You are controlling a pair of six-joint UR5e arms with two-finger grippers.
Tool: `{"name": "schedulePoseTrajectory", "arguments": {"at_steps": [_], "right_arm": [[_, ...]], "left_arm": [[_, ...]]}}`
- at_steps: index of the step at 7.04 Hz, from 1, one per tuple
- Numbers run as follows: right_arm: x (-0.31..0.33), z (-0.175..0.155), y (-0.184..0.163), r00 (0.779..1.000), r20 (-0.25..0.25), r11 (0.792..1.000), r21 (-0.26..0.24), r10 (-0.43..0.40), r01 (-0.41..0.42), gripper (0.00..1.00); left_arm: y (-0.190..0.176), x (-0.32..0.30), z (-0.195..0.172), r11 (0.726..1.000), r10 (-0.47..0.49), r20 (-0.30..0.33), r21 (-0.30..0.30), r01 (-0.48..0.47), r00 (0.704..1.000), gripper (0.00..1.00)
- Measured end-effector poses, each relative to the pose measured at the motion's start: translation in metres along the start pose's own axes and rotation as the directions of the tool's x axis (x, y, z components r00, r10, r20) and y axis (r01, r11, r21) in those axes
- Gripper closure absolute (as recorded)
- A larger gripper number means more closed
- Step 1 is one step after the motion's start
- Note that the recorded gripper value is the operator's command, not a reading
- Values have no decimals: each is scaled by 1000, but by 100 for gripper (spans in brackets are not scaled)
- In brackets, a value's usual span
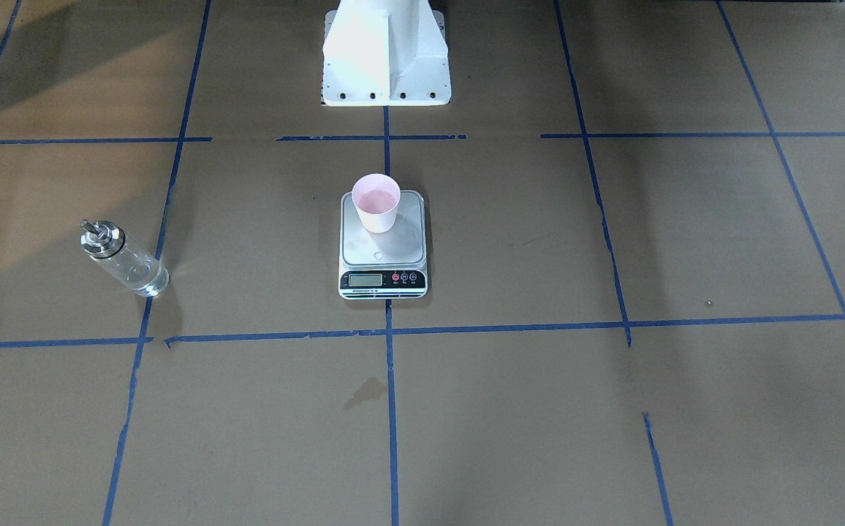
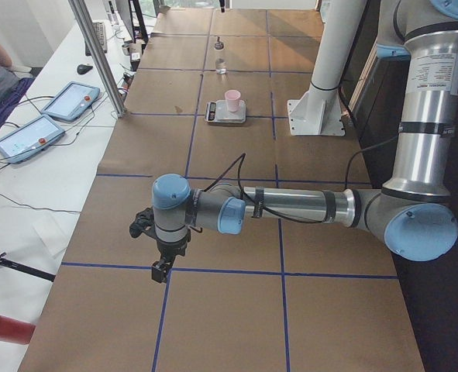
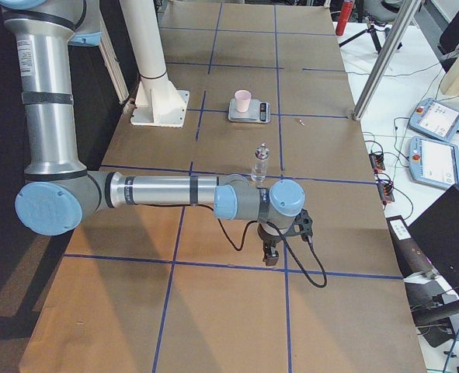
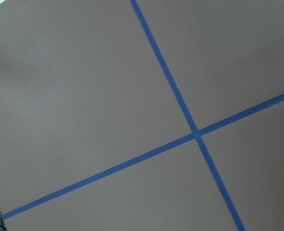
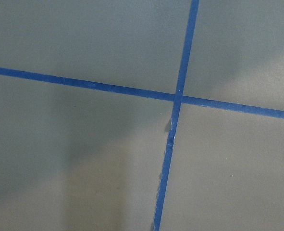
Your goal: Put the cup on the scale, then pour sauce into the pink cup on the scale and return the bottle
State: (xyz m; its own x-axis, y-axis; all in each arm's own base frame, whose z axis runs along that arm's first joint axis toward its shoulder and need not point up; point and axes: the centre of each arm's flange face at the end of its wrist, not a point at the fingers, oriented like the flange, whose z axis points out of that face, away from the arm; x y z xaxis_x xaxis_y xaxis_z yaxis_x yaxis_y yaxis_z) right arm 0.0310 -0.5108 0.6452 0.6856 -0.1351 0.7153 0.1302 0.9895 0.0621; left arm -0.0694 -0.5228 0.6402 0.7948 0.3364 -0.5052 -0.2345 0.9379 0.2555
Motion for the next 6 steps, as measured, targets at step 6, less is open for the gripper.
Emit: {"name": "schedulePoseTrajectory", "arguments": {"at_steps": [6], "right_arm": [[12, -12, 6, 993, -10, 993, 24, 116, -116, 0]], "left_arm": [[3, 8, 5, 959, -280, -101, -79, 273, 955, 0]]}}
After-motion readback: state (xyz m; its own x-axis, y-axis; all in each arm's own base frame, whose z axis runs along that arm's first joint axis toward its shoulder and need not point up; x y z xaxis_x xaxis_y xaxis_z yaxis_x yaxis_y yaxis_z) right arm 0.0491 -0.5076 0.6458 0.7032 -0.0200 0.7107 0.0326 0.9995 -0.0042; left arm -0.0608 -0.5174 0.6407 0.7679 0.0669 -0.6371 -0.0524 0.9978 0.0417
